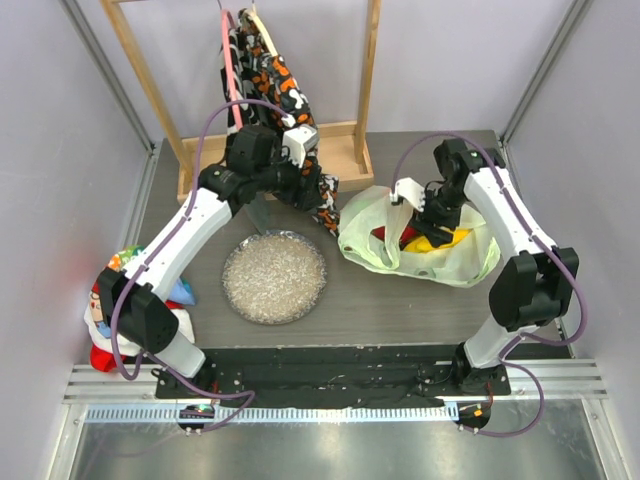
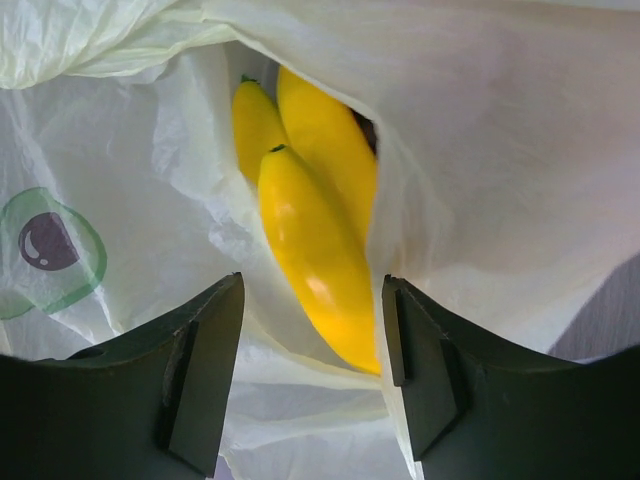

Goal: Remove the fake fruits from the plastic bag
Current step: Take out the fake fruit from the plastic bag.

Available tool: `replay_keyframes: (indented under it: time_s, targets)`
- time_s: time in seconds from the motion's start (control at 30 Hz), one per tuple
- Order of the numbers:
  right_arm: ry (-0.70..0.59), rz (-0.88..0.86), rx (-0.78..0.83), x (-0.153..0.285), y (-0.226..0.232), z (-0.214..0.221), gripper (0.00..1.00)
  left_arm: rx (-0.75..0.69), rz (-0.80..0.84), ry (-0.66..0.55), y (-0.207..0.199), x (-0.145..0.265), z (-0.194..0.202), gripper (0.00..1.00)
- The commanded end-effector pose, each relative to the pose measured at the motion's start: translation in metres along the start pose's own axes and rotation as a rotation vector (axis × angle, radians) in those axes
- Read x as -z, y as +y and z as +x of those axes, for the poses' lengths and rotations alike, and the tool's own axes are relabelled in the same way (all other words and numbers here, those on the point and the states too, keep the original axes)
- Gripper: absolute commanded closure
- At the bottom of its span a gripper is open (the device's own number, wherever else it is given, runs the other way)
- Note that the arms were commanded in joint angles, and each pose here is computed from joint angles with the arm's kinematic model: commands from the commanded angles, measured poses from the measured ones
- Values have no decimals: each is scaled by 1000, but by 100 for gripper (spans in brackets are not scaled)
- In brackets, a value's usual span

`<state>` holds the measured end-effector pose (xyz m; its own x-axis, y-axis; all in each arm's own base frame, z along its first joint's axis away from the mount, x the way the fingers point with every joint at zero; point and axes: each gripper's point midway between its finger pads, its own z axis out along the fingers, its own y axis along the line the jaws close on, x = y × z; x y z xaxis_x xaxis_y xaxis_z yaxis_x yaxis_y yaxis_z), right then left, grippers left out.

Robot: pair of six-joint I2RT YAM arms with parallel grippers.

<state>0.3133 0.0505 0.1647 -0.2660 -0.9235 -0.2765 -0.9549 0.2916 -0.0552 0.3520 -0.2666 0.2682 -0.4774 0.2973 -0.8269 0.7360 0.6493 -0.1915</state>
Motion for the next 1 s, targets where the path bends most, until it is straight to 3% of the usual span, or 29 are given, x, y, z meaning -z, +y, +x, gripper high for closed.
replay_keyframes:
  time_s: [0.0, 0.5, 0.53, 0.6, 0.7, 0.97]
  targets:
    - [44, 9, 57, -6, 5, 11, 34, -35, 8, -17, 1, 4, -8, 27]
    - [102, 99, 79, -41, -34, 22, 35, -61, -18, 10, 6, 5, 2, 27]
    - [103, 107, 81, -40, -35, 22, 39, -67, -18, 7, 6, 6, 1, 27]
    - [104, 135, 76, -32, -38, 21, 60, -71, -20, 1, 5, 8, 0, 27]
    - [55, 218, 56, -1, -46, 10, 78, -81, -29, -8, 7, 11, -3, 27]
    - [-215, 455, -5, 122, -25, -38, 82, -110, -54, -54, 10, 17, -21, 27]
